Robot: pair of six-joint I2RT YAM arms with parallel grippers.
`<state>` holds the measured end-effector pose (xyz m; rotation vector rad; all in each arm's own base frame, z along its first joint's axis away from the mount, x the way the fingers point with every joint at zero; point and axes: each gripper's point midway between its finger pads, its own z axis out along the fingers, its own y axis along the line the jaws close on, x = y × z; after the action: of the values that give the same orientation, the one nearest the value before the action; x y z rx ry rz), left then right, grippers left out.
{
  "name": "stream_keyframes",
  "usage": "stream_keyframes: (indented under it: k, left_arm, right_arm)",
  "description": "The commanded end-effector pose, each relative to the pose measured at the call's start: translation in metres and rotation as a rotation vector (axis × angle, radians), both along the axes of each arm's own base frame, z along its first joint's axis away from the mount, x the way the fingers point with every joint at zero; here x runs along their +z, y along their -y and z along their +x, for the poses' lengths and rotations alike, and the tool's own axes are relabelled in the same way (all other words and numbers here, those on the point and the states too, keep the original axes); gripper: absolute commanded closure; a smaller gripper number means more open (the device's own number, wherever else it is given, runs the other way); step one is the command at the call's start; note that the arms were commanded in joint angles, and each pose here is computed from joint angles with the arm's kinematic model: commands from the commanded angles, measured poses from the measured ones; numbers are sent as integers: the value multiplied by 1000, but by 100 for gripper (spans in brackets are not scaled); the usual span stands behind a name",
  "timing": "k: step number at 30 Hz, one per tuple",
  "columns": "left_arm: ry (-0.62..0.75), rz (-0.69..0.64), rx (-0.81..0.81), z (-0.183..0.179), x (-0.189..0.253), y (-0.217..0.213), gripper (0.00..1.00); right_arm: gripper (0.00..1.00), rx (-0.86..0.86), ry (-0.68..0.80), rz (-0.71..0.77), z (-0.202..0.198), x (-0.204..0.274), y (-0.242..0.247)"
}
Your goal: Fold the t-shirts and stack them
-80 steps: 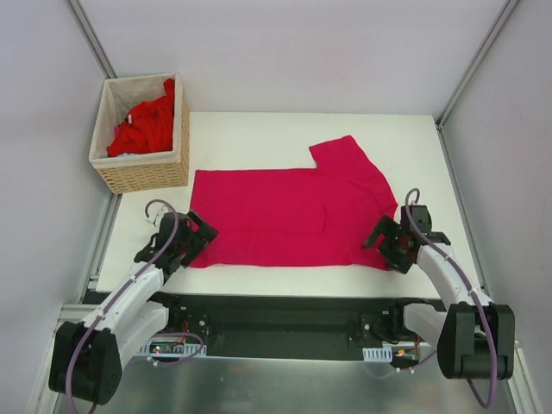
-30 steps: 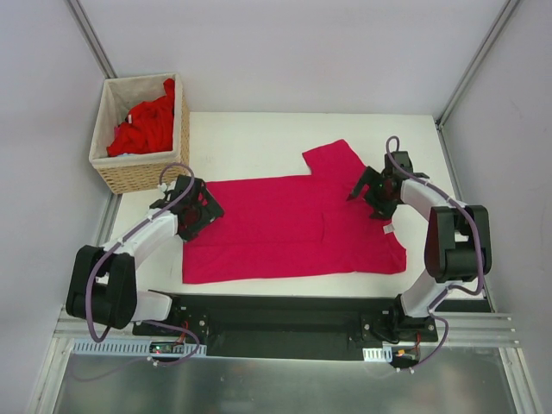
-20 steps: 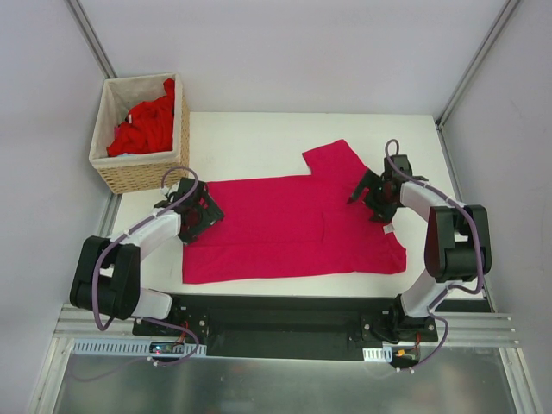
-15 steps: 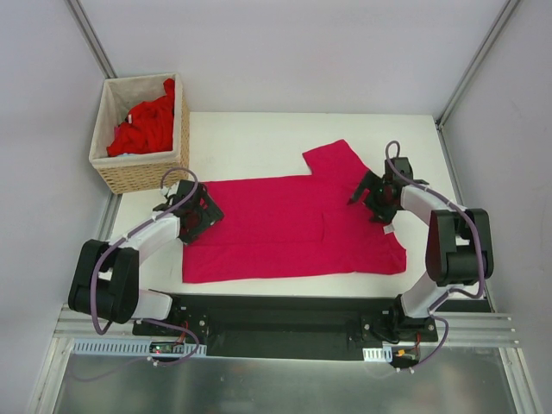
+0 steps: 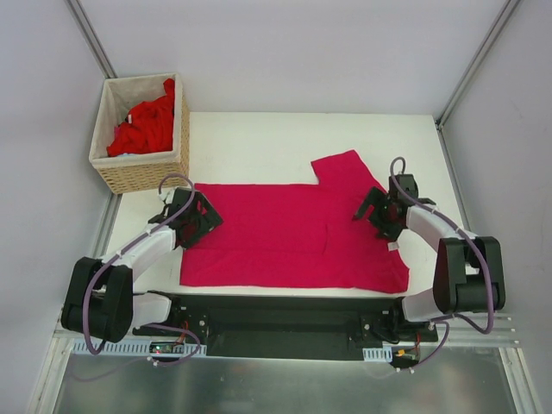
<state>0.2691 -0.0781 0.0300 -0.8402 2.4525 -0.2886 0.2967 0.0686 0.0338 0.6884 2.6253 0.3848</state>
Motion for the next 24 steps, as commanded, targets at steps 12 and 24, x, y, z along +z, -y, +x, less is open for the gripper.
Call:
stream_keyframes:
  k: [12,24]
  left_arm:
    - [-69,-8,-45,-51,-15,-2,1]
    - [173,57,-143,32,92,8,1]
  right_arm:
    - [1,-5,-35,-54,-33,-2,10]
    - [0,39,228,-106,38,110,8]
